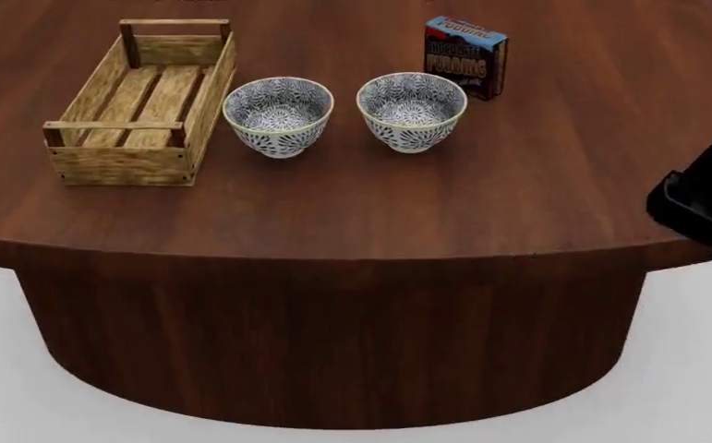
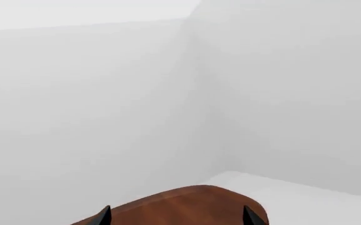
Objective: Stack the left bowl on the right bowl and place them in the tray.
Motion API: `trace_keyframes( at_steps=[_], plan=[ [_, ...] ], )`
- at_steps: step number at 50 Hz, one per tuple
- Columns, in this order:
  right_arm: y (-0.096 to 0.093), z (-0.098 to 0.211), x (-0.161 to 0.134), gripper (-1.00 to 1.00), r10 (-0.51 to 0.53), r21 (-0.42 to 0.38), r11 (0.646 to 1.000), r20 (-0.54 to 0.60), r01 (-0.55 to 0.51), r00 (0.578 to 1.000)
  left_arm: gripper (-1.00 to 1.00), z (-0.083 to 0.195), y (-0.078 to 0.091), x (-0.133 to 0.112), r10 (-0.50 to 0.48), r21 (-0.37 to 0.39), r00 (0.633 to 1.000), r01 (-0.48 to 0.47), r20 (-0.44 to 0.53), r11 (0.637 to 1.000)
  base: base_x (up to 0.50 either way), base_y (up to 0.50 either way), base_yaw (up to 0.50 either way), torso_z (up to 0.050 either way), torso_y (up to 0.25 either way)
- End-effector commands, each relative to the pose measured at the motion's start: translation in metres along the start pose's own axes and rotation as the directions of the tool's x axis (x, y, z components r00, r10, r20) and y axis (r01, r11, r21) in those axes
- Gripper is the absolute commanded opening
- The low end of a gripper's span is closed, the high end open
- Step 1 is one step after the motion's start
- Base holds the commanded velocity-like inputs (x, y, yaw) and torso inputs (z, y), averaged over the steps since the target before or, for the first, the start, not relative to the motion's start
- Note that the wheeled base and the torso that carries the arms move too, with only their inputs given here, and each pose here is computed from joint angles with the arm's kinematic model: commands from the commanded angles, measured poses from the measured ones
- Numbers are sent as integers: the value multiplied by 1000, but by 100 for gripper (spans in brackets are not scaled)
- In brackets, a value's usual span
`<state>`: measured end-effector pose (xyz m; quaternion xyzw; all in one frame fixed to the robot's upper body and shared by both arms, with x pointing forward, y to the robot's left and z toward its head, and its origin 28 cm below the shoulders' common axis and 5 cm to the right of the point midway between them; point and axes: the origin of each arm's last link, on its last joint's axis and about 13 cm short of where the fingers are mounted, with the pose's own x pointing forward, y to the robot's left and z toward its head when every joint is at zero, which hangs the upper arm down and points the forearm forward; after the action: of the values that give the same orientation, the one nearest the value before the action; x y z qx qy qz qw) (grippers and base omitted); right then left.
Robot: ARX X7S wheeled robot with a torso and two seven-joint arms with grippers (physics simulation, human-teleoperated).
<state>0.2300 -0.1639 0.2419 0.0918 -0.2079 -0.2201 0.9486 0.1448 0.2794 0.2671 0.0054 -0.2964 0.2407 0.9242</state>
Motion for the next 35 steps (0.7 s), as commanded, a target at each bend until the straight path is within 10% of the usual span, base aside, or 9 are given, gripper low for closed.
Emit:
trace_keyframes(
  at_steps=[1, 35],
  plan=[
    [10, 5, 1, 100, -27, 1, 1000, 38, 27, 999, 100, 9, 1, -7, 30, 12, 998, -29, -49, 1000, 422, 148, 0, 0, 0],
    [2, 11, 3, 100, -12, 24, 1000, 45, 11, 999, 100, 16, 2, -4, 41, 6, 999, -40, -22, 999, 500, 194, 0, 0, 0]
  ],
)
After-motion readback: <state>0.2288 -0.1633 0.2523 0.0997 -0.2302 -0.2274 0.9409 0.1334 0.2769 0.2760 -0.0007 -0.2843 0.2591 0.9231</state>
